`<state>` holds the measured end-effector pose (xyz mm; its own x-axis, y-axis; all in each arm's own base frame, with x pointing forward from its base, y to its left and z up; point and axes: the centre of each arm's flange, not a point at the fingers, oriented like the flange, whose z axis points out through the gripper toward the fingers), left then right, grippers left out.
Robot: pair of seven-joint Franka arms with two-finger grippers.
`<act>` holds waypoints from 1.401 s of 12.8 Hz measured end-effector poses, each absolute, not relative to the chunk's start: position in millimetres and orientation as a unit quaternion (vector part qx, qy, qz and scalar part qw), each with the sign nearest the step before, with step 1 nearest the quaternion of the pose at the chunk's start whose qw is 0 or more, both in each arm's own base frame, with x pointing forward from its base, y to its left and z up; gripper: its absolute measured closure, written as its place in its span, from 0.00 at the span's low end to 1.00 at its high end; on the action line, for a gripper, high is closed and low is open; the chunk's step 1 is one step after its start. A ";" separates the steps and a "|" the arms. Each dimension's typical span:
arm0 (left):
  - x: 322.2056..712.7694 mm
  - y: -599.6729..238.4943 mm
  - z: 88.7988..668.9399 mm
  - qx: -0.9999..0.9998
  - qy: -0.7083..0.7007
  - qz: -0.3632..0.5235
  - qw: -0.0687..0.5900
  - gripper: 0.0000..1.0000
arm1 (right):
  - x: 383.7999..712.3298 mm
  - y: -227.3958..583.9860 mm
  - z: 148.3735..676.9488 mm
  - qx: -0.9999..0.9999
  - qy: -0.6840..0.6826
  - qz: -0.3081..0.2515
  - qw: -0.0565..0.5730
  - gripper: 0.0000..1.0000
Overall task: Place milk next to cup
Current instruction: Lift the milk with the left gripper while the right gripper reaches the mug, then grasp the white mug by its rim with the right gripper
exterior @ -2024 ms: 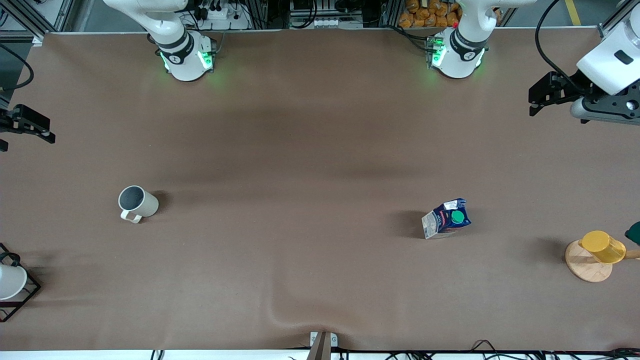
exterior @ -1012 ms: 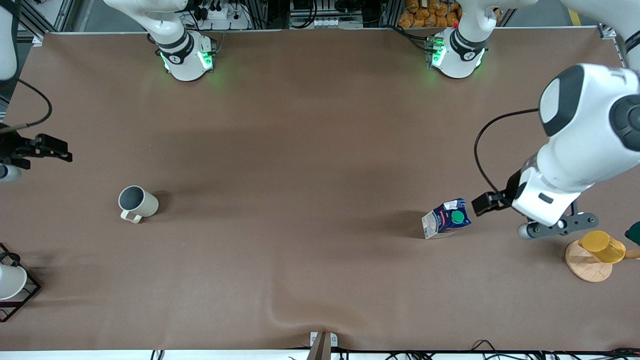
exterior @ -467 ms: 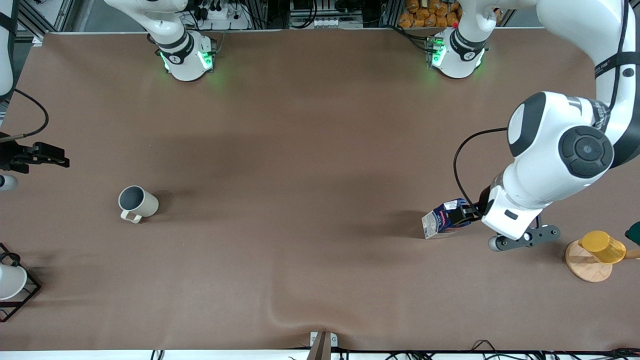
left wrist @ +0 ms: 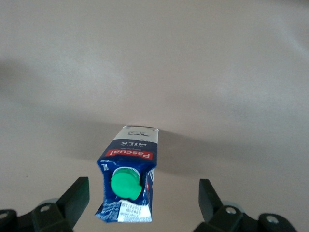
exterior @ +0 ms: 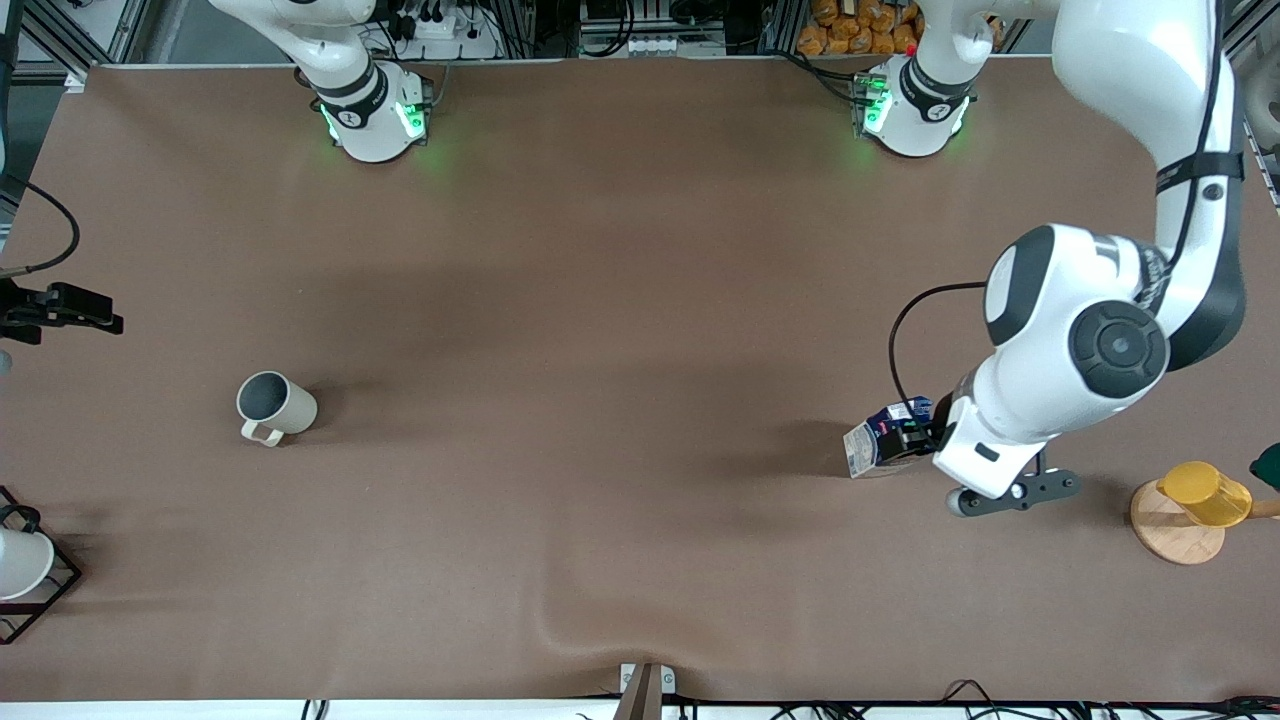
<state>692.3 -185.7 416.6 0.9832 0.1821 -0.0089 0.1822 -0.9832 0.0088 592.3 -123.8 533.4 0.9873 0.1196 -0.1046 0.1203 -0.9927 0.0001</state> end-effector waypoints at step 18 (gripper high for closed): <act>681.0 -179.1 336.6 0.995 0.043 -0.084 -0.041 0.00 | 644.9 -105.4 275.0 0.993 0.078 -0.089 -0.008 0.11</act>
